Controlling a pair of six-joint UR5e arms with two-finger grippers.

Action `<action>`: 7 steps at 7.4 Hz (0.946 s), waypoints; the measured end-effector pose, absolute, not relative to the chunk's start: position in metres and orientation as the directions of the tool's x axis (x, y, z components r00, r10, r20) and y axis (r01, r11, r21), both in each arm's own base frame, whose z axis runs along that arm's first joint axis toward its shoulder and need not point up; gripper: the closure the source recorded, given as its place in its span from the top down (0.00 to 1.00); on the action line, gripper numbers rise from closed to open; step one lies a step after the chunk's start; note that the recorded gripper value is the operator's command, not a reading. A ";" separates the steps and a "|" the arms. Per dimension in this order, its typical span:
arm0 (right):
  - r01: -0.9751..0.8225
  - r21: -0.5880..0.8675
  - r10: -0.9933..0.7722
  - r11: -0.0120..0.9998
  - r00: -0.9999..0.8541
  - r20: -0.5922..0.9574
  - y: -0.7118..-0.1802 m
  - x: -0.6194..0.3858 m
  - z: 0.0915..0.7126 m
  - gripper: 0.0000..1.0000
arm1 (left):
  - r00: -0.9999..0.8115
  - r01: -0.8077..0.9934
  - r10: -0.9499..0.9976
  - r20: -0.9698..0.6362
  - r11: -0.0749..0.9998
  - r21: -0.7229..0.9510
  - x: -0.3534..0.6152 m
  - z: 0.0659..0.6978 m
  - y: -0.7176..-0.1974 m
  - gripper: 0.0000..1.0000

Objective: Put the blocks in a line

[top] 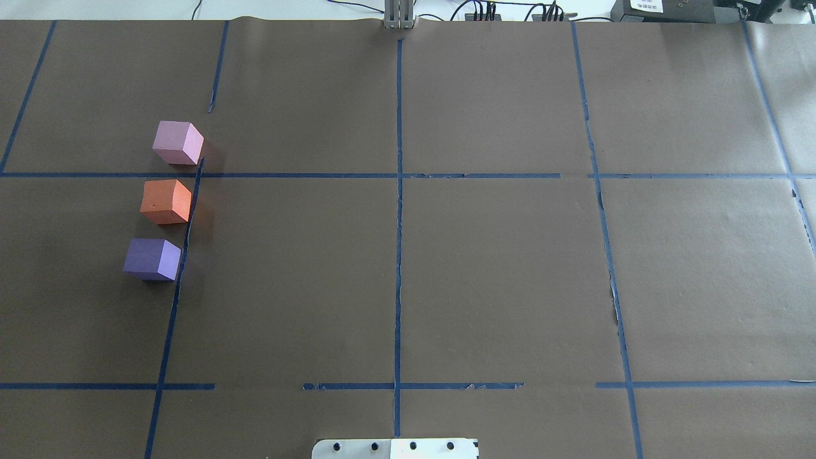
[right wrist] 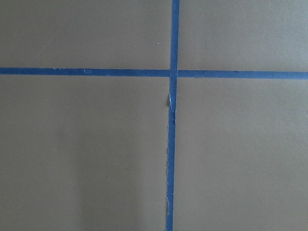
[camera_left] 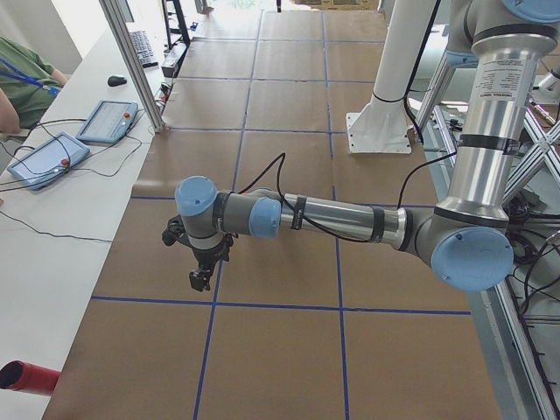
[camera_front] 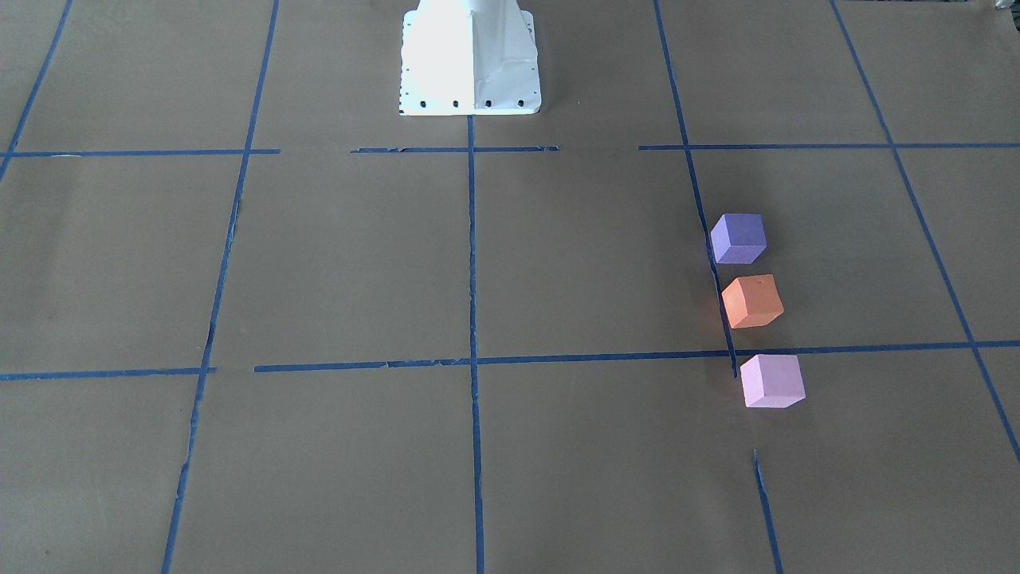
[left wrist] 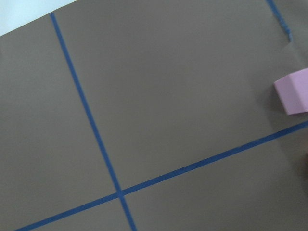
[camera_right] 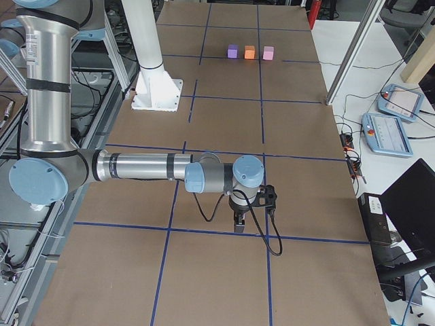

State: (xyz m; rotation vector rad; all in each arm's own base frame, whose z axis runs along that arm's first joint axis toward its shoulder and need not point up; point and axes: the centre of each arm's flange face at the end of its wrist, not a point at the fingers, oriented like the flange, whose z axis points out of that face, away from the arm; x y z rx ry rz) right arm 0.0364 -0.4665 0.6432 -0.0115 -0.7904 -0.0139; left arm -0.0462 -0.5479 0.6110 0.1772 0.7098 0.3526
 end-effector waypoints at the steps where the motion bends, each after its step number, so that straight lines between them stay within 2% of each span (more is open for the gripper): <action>1: 0.017 -0.005 -0.008 1.000 0.703 0.711 -0.466 0.036 0.643 1.00 | 0.704 -0.251 0.363 -0.611 0.931 0.264 -0.053 0.620 -0.542 1.00; 3: 0.017 -0.005 -0.008 1.000 0.703 0.711 -0.466 0.036 0.643 1.00 | 0.709 -0.237 0.327 -0.625 0.945 0.225 -0.058 0.637 -0.530 1.00; 7: 0.017 -0.005 -0.008 1.000 0.703 0.711 -0.466 0.036 0.643 1.00 | 0.741 -0.073 0.095 -0.665 0.995 0.060 -0.061 0.651 -0.514 1.00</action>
